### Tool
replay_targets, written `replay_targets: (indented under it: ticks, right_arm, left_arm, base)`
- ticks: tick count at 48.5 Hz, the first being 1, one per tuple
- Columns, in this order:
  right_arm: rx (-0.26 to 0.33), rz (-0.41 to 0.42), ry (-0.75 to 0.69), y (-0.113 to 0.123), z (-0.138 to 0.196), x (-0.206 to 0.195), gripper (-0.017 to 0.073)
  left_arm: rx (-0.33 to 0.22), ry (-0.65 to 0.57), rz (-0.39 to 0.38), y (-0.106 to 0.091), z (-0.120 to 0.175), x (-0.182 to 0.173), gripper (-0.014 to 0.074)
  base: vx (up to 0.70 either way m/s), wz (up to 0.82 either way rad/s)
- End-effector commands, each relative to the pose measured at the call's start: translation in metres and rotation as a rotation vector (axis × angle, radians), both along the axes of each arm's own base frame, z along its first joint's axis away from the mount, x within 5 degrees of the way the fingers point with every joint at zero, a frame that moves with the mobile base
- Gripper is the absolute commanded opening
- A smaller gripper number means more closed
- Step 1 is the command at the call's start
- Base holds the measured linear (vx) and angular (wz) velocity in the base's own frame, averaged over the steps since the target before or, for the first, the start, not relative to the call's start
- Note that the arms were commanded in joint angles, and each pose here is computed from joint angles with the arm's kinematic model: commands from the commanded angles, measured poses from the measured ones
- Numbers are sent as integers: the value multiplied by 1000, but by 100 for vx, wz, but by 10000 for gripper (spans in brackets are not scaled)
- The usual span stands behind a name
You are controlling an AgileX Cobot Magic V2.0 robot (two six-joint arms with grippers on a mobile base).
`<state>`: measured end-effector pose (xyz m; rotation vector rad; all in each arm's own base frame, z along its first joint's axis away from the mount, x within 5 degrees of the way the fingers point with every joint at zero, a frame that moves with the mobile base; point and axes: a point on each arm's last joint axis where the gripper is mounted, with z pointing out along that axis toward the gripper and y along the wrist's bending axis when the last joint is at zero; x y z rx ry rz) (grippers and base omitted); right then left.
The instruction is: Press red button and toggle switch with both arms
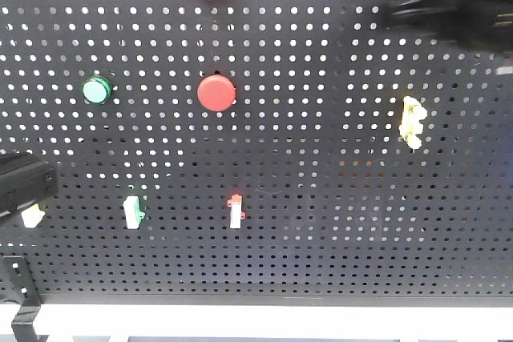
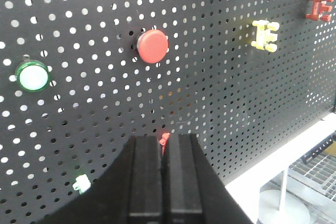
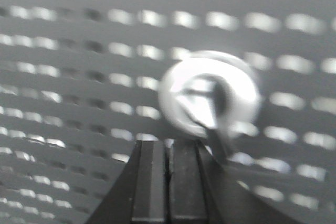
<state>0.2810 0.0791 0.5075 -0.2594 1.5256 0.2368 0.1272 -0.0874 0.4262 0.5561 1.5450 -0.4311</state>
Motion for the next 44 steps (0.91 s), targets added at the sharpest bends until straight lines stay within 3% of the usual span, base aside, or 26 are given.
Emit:
replay_targets:
  ticks: [1,17,28,31,44]
  right_arm:
    - [34,-49,-127,-16,28,-17,-3]
    - [-7,-41,-53,-21,28,-33,-3]
    - [-72,-42,10,-27,19,-60,-3]
    - [-99,-67,-7,-35,-5,-87,-3]
    - [-110,-85,-20,-54,-92,-173,-3]
  left_arm:
    - [-72,-76,9,3,16,-3,1]
    - [-73,-75,9,3,16,-3,1]
    - [-53,-62,8,2,13,-3,1]
    - [-23,-44,15,4,-8,-4,1]
    - [-56,10,24,22,-62,-31,1]
  base:
    - [0,0]
    - [0,0]
    - [0,0]
    - [0,0]
    - [0,0]
